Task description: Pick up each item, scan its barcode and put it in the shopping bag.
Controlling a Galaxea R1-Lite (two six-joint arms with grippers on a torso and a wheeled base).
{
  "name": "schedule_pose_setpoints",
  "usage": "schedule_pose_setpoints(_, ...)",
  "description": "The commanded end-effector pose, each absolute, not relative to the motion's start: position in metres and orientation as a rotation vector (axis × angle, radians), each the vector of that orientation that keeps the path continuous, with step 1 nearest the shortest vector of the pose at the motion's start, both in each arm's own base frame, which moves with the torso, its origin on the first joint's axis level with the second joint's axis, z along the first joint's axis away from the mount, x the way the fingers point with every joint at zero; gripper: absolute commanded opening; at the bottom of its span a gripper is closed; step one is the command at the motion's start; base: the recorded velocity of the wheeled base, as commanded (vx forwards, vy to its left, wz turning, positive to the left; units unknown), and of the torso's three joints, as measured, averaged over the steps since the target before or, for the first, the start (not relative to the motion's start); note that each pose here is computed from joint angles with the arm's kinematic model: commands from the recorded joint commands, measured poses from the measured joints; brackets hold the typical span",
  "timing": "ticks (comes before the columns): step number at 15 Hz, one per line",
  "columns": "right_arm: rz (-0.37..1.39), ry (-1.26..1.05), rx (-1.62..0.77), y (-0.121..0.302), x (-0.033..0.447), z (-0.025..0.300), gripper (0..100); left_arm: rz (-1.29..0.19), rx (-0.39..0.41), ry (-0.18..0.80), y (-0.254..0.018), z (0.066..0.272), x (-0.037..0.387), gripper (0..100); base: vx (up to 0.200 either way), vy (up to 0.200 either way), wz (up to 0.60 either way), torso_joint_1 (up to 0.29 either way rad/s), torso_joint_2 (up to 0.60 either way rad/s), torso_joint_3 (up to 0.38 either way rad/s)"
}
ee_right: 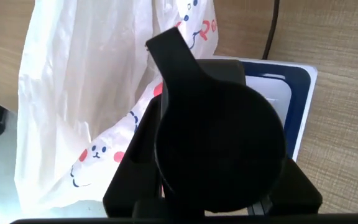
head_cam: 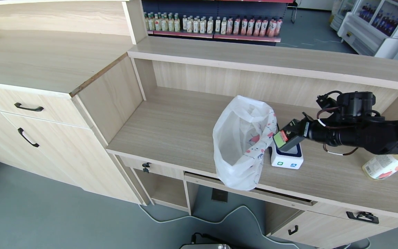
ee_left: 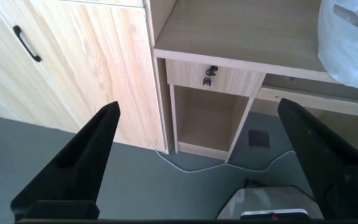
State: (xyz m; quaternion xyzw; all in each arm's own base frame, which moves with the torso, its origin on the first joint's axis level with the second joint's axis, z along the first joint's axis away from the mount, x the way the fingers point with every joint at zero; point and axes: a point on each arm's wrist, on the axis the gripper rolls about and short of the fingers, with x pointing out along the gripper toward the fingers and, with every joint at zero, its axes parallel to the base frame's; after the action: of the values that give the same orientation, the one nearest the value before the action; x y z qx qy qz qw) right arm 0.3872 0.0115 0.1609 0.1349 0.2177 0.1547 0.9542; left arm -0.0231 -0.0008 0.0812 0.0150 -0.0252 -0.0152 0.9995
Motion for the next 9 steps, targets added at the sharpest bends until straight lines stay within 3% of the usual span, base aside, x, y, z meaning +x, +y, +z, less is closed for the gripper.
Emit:
schedule_pose_setpoints(1,0.294,0.286,-0.032,-0.004,0.344,0.207,0,-0.03,0.03,-0.053,-0.001,0.082,-0.023,100,0.0,0.0,0.0,0.0,0.0,0.0)
schedule_pose_setpoints(4,0.136,0.15,-0.471,-0.05,0.264,0.246,0,-0.03,0.03,-0.051,-0.001,0.081,-0.023,100,0.0,0.0,0.0,0.0,0.0,0.0)
schedule_pose_setpoints(6,0.093,0.078,-0.557,-0.051,0.237,0.265,0,-0.03,0.03,-0.051,-0.001,0.081,-0.023,100,0.0,0.0,0.0,0.0,0.0,0.0)
schedule_pose_setpoints(9,0.09,0.042,-0.636,-0.047,0.227,0.263,0,-0.03,0.03,-0.051,-0.001,0.081,-0.023,100,0.0,0.0,0.0,0.0,0.0,0.0)
